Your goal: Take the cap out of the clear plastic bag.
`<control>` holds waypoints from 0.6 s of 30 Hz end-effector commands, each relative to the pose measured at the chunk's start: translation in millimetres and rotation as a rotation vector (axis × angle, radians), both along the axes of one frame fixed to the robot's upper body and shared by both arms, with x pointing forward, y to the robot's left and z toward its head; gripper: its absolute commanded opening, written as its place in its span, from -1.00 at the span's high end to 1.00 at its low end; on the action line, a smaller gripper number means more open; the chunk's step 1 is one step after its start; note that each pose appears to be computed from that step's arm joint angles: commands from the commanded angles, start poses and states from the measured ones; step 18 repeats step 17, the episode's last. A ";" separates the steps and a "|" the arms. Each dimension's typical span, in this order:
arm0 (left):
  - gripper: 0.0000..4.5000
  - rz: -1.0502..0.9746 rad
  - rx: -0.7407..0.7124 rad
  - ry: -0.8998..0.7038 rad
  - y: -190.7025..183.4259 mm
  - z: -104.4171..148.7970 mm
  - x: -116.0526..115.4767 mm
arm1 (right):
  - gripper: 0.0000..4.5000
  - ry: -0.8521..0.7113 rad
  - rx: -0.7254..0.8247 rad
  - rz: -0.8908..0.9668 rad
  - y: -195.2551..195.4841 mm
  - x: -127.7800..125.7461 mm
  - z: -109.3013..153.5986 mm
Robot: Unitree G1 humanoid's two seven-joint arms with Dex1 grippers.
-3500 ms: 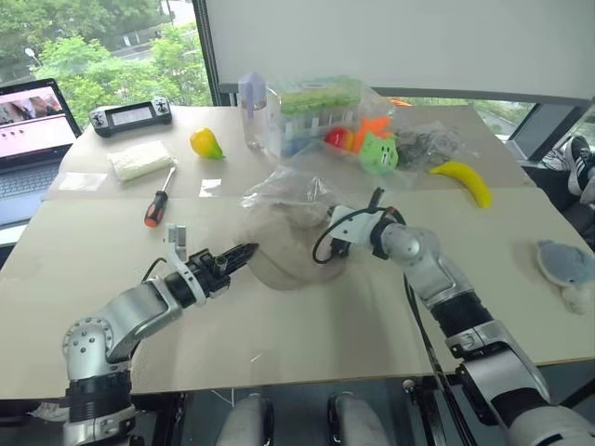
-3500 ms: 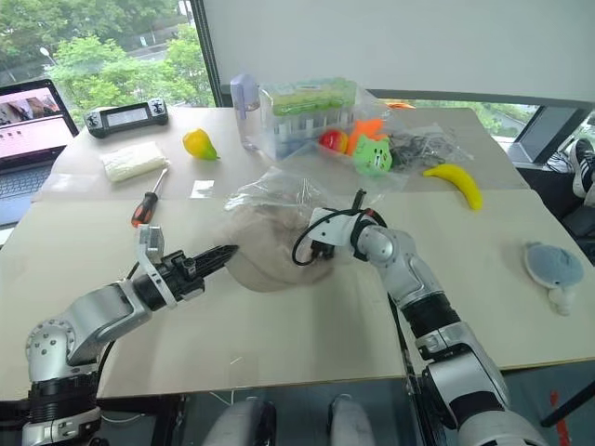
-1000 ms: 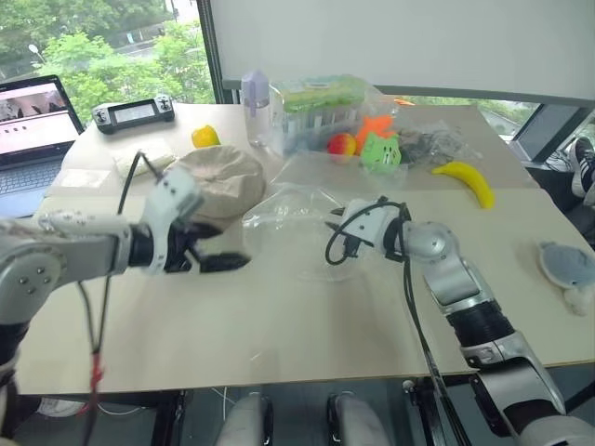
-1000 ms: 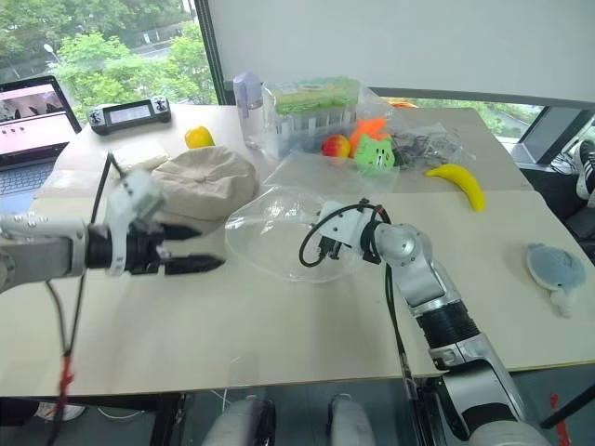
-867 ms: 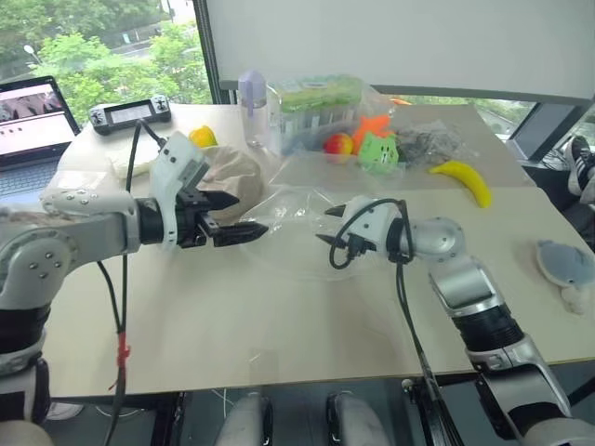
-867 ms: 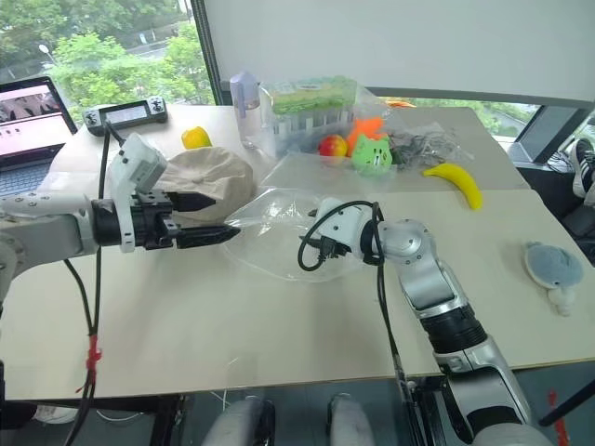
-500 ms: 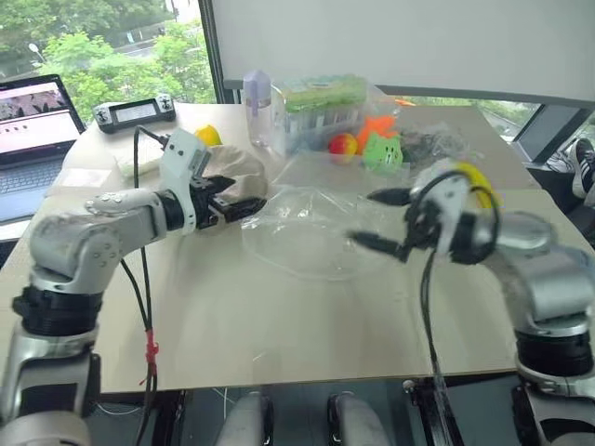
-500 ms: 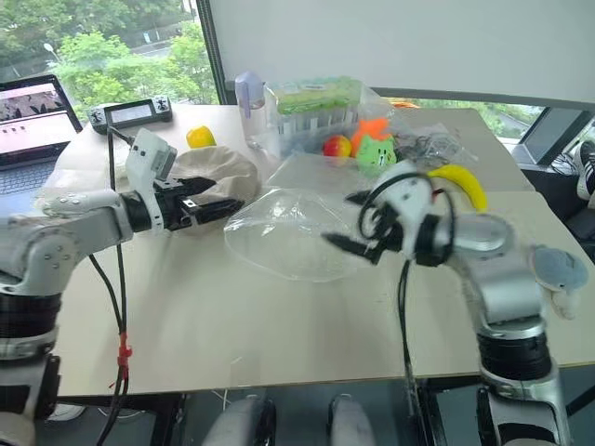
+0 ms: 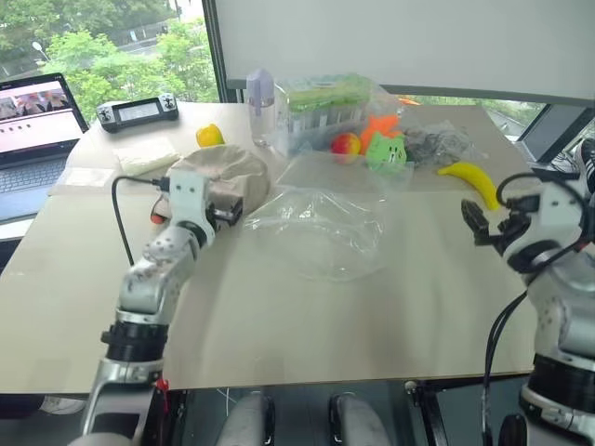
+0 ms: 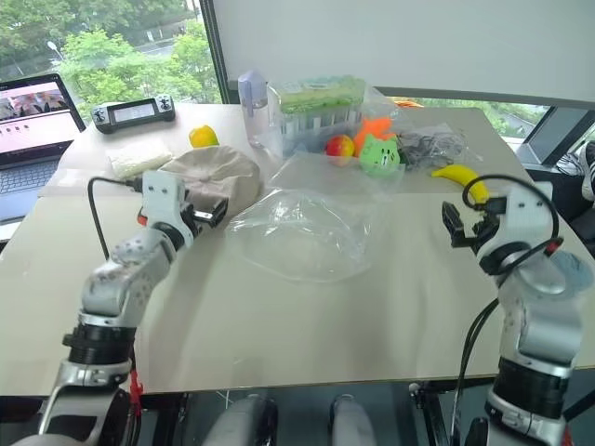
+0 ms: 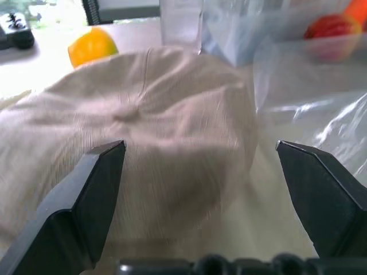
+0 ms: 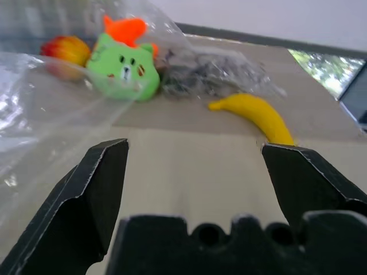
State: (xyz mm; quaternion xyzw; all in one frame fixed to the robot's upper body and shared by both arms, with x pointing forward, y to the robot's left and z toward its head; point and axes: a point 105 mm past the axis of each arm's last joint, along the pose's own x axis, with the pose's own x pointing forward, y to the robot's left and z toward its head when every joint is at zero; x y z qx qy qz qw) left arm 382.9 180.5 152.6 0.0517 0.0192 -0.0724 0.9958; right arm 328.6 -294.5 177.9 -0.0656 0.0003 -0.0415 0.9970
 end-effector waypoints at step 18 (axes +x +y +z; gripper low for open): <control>-1.00 -0.022 -0.028 -0.068 0.9 -47.3 -34.7 | -0.96 0.063 -0.106 -0.042 8.8 -43.9 -51.0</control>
